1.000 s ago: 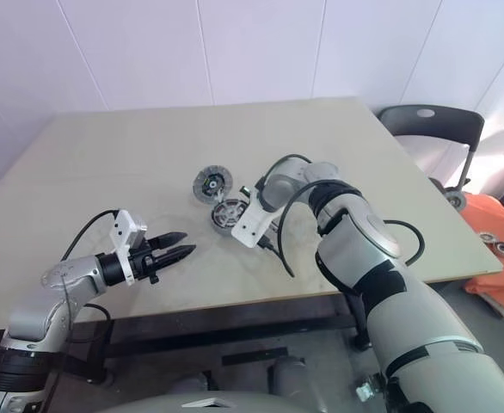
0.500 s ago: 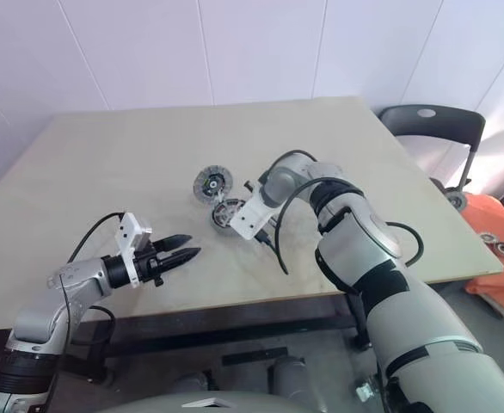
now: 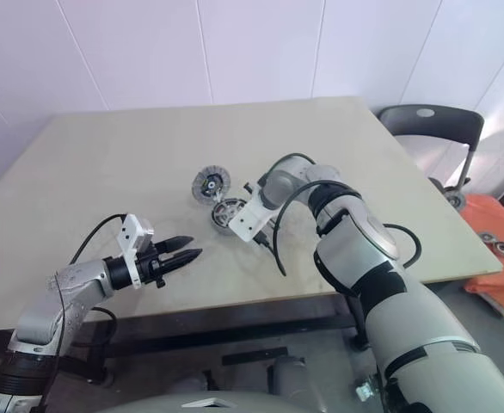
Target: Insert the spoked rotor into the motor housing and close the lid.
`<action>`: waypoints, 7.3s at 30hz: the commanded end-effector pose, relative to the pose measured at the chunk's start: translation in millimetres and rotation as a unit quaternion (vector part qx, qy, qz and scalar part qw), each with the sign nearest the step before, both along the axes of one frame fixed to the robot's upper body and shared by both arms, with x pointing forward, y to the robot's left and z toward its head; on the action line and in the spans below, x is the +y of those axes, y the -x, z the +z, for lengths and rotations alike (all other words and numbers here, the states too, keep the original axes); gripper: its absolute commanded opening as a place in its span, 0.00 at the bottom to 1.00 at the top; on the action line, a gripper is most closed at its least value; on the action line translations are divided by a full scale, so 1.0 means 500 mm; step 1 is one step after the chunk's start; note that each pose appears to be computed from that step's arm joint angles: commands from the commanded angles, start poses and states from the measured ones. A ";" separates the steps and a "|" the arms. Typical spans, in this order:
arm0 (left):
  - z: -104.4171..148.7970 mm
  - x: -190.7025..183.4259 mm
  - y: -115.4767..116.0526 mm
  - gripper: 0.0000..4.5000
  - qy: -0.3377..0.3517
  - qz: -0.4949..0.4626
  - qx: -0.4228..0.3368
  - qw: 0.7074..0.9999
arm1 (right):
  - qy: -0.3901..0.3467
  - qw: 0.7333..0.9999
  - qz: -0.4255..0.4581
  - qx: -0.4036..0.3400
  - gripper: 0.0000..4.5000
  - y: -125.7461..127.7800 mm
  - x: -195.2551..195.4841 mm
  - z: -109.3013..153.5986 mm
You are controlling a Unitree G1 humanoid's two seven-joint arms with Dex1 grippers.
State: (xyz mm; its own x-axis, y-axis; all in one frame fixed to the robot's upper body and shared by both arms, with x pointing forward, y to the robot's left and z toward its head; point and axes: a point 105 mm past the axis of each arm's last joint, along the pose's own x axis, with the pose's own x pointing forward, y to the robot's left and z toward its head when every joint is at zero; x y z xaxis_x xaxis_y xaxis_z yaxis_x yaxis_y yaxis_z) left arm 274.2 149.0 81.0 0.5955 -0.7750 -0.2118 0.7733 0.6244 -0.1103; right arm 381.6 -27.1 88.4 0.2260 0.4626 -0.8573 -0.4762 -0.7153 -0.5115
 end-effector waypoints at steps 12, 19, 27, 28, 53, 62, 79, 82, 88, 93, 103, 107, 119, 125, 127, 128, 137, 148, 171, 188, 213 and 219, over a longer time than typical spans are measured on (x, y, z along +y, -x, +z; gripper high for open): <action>0.026 -0.008 -0.005 0.47 0.006 -0.006 -0.025 1.000 | -0.018 1.000 0.019 -0.007 0.01 0.003 0.022 0.019; 0.025 -0.008 -0.008 0.47 0.006 -0.005 -0.026 1.000 | -0.037 0.999 0.030 0.021 0.01 0.015 0.043 0.047; 0.023 -0.008 -0.014 0.47 0.008 -0.005 -0.027 1.000 | -0.032 0.990 0.025 0.133 0.01 0.047 0.042 0.073; 0.022 -0.008 -0.015 0.47 0.007 -0.005 -0.027 1.000 | -0.026 0.987 0.016 0.157 0.01 0.050 0.037 0.075; 0.018 -0.012 -0.013 0.47 0.009 -0.005 -0.026 1.000 | -0.077 0.922 -0.184 0.333 0.01 0.061 0.097 0.027; 0.015 -0.008 -0.005 0.47 0.009 0.002 -0.023 1.000 | -0.103 0.922 -0.167 0.334 0.01 0.060 0.116 0.059; 0.019 -0.012 -0.012 0.47 0.009 -0.005 -0.026 1.000 | -0.128 0.930 -0.175 0.295 0.21 0.044 0.118 0.051; 0.018 -0.012 -0.011 0.47 0.009 -0.005 -0.025 1.000 | -0.138 0.923 -0.176 0.312 0.21 0.048 0.128 0.061; 0.018 -0.008 -0.011 0.47 0.009 -0.004 -0.024 1.000 | -0.125 0.921 -0.124 0.347 0.21 0.067 0.118 0.097; 0.017 -0.006 -0.012 0.47 0.008 -0.004 -0.023 1.000 | -0.117 0.925 -0.086 0.351 0.21 0.076 0.093 0.119; 0.023 -0.009 -0.019 0.47 0.008 -0.014 -0.027 0.999 | -0.086 0.988 0.059 0.116 0.21 0.057 0.049 0.094; 0.027 -0.009 -0.021 0.47 0.006 -0.016 -0.030 0.999 | -0.070 0.992 0.100 0.035 0.21 0.051 0.052 0.068; 0.027 -0.001 -0.018 0.47 0.005 -0.006 -0.030 1.000 | -0.034 0.992 0.116 -0.046 0.21 0.029 0.058 0.031; 0.024 0.000 -0.015 0.47 0.006 -0.001 -0.028 1.000 | -0.034 0.990 0.123 -0.056 0.21 0.029 0.068 0.034; 0.024 0.000 -0.015 0.47 0.006 -0.001 -0.028 1.000 | -0.032 0.990 0.126 -0.056 0.21 0.030 0.070 0.033; 0.024 -0.001 -0.016 0.47 0.007 0.000 -0.028 1.000 | -0.030 0.990 0.129 -0.056 0.21 0.031 0.071 0.032; 0.024 -0.004 -0.017 0.47 0.008 0.000 -0.029 1.000 | -0.021 0.989 0.138 -0.051 0.21 0.040 0.079 0.016; 0.023 -0.005 -0.016 0.47 0.010 0.005 -0.029 1.000 | -0.031 0.988 0.141 -0.051 0.03 0.044 0.088 0.011; 0.019 -0.015 -0.026 0.47 0.013 -0.006 -0.030 0.999 | 0.017 0.970 -0.072 0.232 0.03 0.055 0.030 0.043; 0.019 -0.025 -0.038 0.47 0.014 -0.022 -0.030 0.999 | 0.067 0.951 -0.175 0.246 0.03 0.042 -0.011 0.014; 0.010 -0.019 -0.021 0.47 0.017 -0.002 -0.025 1.000 | -0.037 0.947 -0.214 0.238 0.03 0.033 0.105 0.033; 0.010 -0.020 -0.022 0.47 0.017 -0.003 -0.025 1.000 | -0.022 0.954 -0.201 0.223 0.03 0.032 0.094 0.029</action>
State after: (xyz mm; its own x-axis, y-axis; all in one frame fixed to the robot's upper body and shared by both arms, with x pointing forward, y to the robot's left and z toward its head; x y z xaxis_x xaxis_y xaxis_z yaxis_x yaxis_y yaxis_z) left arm 283.1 141.9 71.0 0.5975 -0.7758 -0.2027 0.7678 0.6264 -0.1345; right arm 356.3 18.0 87.3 -0.0596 0.4366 -0.8977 -0.9021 -0.4086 -0.1388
